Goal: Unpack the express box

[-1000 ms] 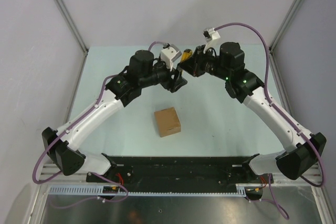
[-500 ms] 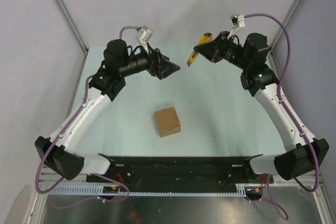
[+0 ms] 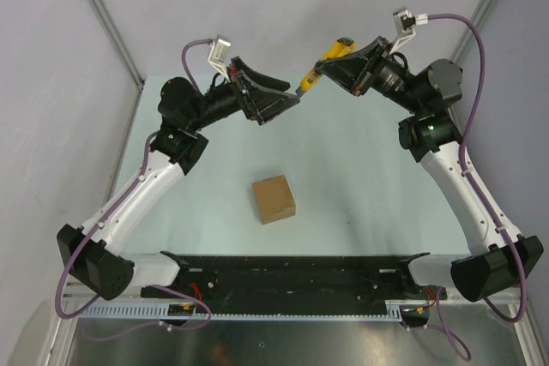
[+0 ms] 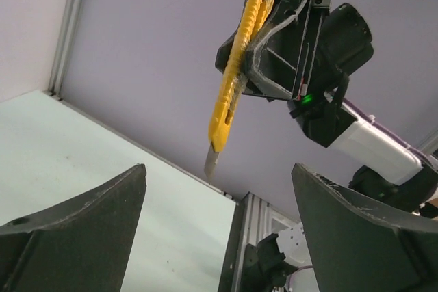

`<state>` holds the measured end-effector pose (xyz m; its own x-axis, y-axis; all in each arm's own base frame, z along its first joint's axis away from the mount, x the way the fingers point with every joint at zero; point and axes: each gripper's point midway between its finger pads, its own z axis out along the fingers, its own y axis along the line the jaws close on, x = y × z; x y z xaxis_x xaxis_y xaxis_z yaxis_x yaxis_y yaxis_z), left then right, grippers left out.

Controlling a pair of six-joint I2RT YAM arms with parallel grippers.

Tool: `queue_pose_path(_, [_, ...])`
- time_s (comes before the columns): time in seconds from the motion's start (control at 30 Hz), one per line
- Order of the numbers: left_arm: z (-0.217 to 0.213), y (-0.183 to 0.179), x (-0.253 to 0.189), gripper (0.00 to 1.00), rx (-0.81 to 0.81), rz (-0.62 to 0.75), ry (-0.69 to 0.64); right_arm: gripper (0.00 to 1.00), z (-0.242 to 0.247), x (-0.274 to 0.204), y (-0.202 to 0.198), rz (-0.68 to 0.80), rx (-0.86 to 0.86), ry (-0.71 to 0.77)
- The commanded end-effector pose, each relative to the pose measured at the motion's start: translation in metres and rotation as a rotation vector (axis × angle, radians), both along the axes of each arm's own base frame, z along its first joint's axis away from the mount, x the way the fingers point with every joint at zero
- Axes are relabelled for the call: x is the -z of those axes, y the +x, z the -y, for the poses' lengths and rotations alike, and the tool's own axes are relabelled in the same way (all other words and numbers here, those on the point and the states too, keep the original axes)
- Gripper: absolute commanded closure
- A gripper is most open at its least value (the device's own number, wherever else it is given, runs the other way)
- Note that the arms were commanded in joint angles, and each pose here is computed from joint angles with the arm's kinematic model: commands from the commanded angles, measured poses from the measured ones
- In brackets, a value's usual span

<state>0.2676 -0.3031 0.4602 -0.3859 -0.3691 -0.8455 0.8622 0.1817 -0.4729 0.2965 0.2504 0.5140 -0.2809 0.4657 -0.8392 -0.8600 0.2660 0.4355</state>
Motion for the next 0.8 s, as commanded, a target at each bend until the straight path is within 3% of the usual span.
queue_pose_path(0.0, [0.003,-0.014,-0.039,0.07,0.056,0.065,-0.123,1.00,-0.006,-0.033,-0.028,0.086,-0.112,0.080])
queue_pose_path(0.17, [0.008,-0.015,-0.039,0.09,0.090,0.044,-0.156,1.00,-0.014,-0.035,-0.032,0.090,-0.136,0.096])
queue_pose_path(0.23, [0.008,-0.018,-0.042,0.16,0.105,0.053,-0.175,1.00,-0.016,-0.033,-0.033,0.090,-0.147,0.092])
queue_pose_path(0.4, [0.009,-0.016,-0.040,0.48,0.112,0.050,-0.192,1.00,-0.020,-0.025,-0.027,0.069,-0.151,0.079])
queue_pose_path(0.53, [0.010,-0.016,-0.035,0.65,0.114,0.045,-0.188,1.00,-0.020,-0.023,-0.026,0.065,-0.148,0.072])
queue_pose_path(0.6, [0.011,-0.015,-0.032,0.66,0.117,0.040,-0.184,1.00,-0.020,-0.021,-0.024,0.062,-0.144,0.067])
queue_pose_path(0.77, [0.014,-0.012,-0.020,0.58,0.127,0.008,-0.170,1.00,-0.020,-0.021,-0.024,0.058,-0.142,0.071])
